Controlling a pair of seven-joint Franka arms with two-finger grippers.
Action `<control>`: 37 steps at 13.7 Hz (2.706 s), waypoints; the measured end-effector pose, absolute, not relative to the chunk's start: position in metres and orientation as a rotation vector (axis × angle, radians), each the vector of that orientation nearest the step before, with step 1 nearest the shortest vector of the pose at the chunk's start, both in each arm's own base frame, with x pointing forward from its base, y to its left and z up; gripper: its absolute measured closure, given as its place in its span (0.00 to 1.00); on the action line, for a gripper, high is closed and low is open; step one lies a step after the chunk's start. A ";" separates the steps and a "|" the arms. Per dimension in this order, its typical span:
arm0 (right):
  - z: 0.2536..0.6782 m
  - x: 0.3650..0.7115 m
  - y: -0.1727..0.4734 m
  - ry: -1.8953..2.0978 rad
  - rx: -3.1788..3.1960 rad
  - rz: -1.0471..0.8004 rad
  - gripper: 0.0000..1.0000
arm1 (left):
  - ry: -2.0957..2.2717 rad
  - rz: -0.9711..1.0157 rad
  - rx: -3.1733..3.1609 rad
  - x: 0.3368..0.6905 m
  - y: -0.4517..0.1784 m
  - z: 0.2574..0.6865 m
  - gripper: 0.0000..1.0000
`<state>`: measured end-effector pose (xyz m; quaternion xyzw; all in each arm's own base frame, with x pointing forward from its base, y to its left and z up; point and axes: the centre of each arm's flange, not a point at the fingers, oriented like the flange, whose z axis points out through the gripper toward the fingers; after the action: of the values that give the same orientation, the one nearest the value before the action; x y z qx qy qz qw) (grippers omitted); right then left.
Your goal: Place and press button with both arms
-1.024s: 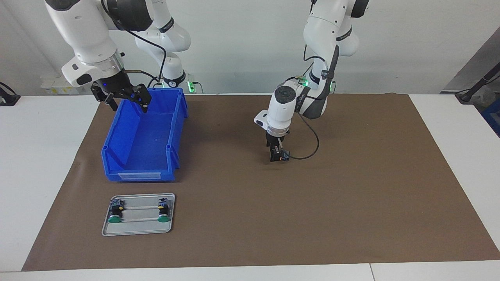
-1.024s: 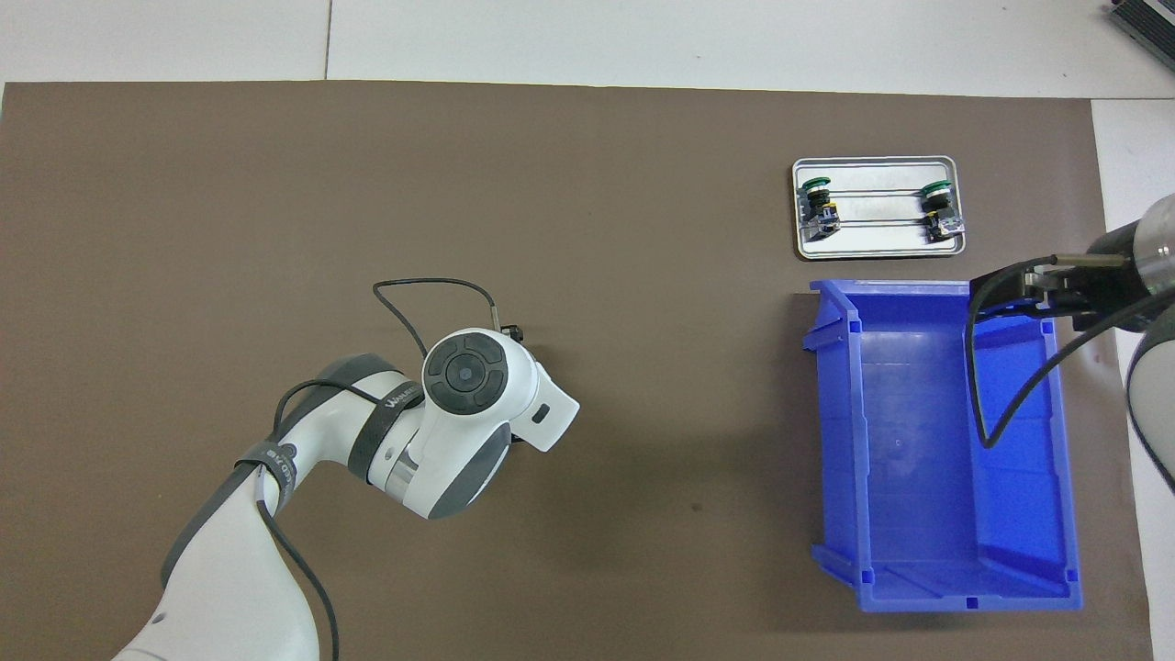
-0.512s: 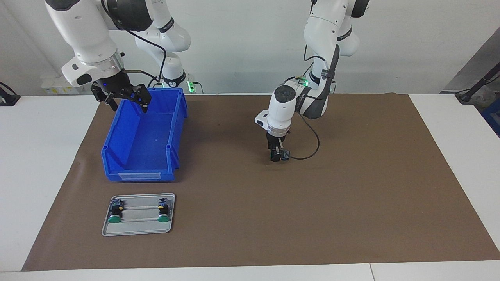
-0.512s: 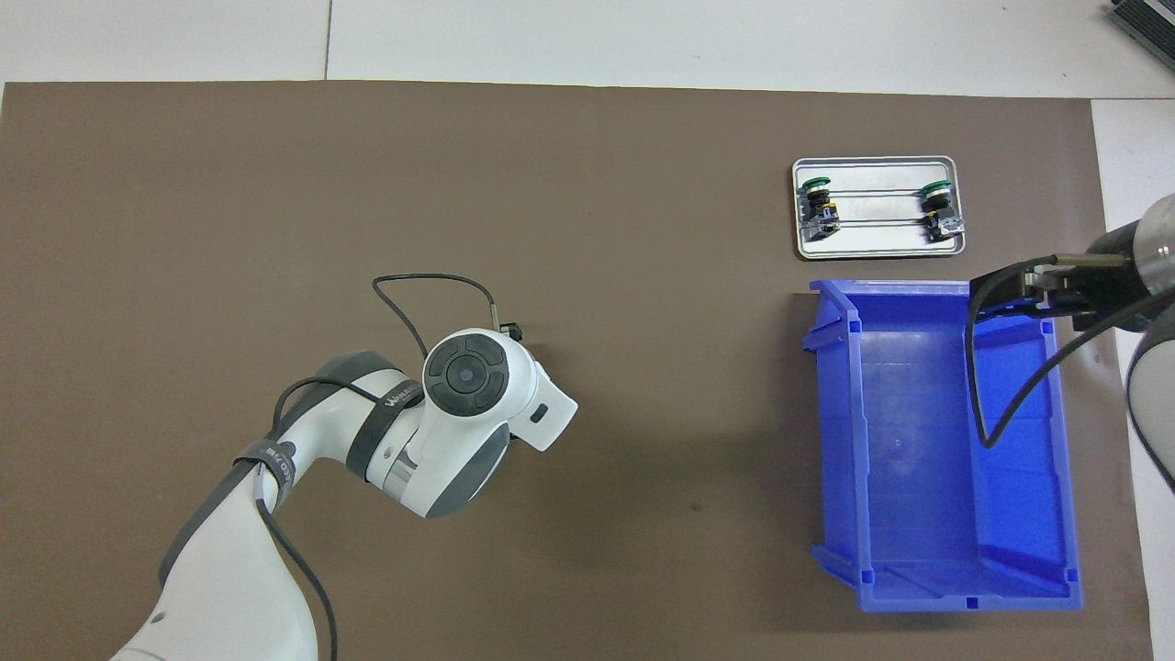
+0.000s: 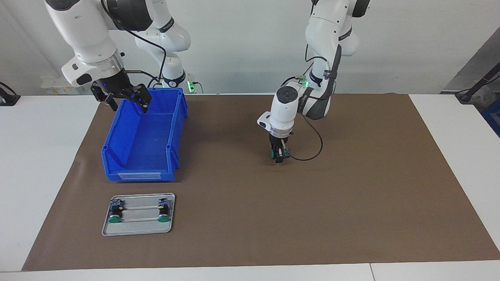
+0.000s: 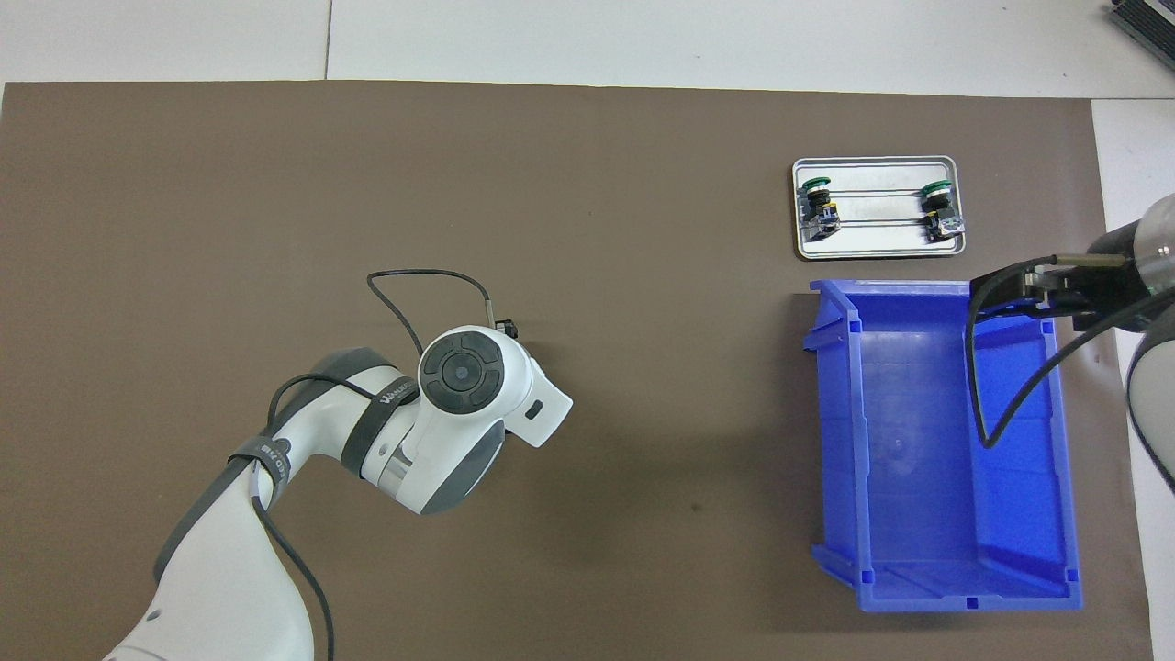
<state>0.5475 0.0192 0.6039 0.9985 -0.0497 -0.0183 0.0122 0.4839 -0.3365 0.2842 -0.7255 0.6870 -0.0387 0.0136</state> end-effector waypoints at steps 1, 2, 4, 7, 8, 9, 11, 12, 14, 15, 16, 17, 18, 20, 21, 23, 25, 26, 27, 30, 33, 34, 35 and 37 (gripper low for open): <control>0.604 0.547 0.019 -0.155 3.113 -0.057 0.00 | 2.137 -0.120 -2.262 0.485 -0.335 0.284 0.76; 0.604 0.547 0.019 -0.155 3.113 -0.057 0.00 | 2.132 -0.118 -2.264 0.486 -0.334 0.284 0.81; 0.604 0.547 0.019 -0.155 3.113 -0.057 0.00 | 2.128 -0.117 -2.266 0.487 -0.332 0.284 0.85; 0.604 0.547 0.019 -0.155 3.113 -0.057 0.00 | 2.124 -0.117 -2.269 0.488 -0.330 0.284 0.88; 0.604 0.547 0.019 -0.155 3.113 -0.057 0.00 | 2.123 -0.117 -2.270 0.488 -0.330 0.283 0.91; 0.604 0.547 0.019 -0.155 3.113 -0.057 0.00 | 2.122 -0.117 -2.270 0.488 -0.330 0.283 0.91; 0.604 0.547 0.019 -0.155 3.113 -0.057 0.00 | 2.110 -0.119 -2.282 0.489 -0.330 0.283 0.91; 0.604 0.547 0.019 -0.155 3.113 -0.057 0.00 | 2.101 -0.120 -2.289 0.490 -0.330 0.283 0.91; 0.604 0.547 0.019 -0.155 3.113 -0.057 0.00 | 2.092 -0.123 -2.296 0.492 -0.329 0.284 0.92; 0.604 0.547 0.019 -0.155 3.113 -0.057 0.00 | 2.089 -0.127 -2.298 0.493 -0.328 0.285 0.92; 0.604 0.547 0.019 -0.155 3.113 -0.057 0.00 | 2.086 -0.131 -2.299 0.494 -0.329 0.286 0.92; 0.604 0.547 0.019 -0.155 3.113 -0.057 0.00 | 2.083 -0.136 -2.301 0.495 -0.329 0.287 0.92; 0.604 0.547 0.019 -0.155 3.113 -0.057 0.00 | 2.081 -0.142 -2.301 0.496 -0.329 0.288 0.92; 0.604 0.547 0.019 -0.155 3.113 -0.057 0.00 | 2.080 -0.152 -2.301 0.499 -0.331 0.290 0.92; 0.604 0.547 0.019 -0.155 3.113 -0.057 0.00 | 2.079 -0.158 -2.301 0.500 -0.332 0.291 0.92; 0.604 0.547 0.019 -0.155 3.113 -0.057 0.00 | 2.077 -0.169 -2.300 0.502 -0.333 0.295 0.92; 0.604 0.547 0.019 -0.155 3.113 -0.057 0.00 | 2.074 -0.180 -2.301 0.504 -0.334 0.297 0.92; 0.604 0.547 0.019 -0.155 3.113 -0.057 0.00 | 2.068 -0.184 -2.304 0.506 -0.332 0.298 0.92; 0.604 0.547 0.019 -0.155 3.113 -0.057 0.00 | 2.061 -0.186 -2.310 0.508 -0.329 0.298 0.92; 0.604 0.547 0.019 -0.155 3.113 -0.057 0.00 | 2.033 -0.220 -2.333 0.516 -0.321 0.300 0.92; 0.604 0.547 0.019 -0.155 3.113 -0.057 0.00 | 2.004 -0.269 -2.377 0.520 -0.319 0.302 0.92; 0.604 0.547 0.019 -0.155 3.113 -0.057 0.00 | 1.993 -0.281 -2.398 0.521 -0.318 0.303 0.92; 0.604 0.547 0.019 -0.155 3.113 -0.057 0.00 | 1.984 -0.293 -2.420 0.523 -0.316 0.303 0.92; 0.604 0.547 0.019 -0.155 3.113 -0.057 0.00 | 1.984 -0.317 -2.463 0.526 -0.313 0.304 0.92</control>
<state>0.5474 0.0193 0.6039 0.9985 -0.0497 -0.0183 0.0122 0.5258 -0.3125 0.3036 -0.7747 0.6242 -0.0997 -0.0185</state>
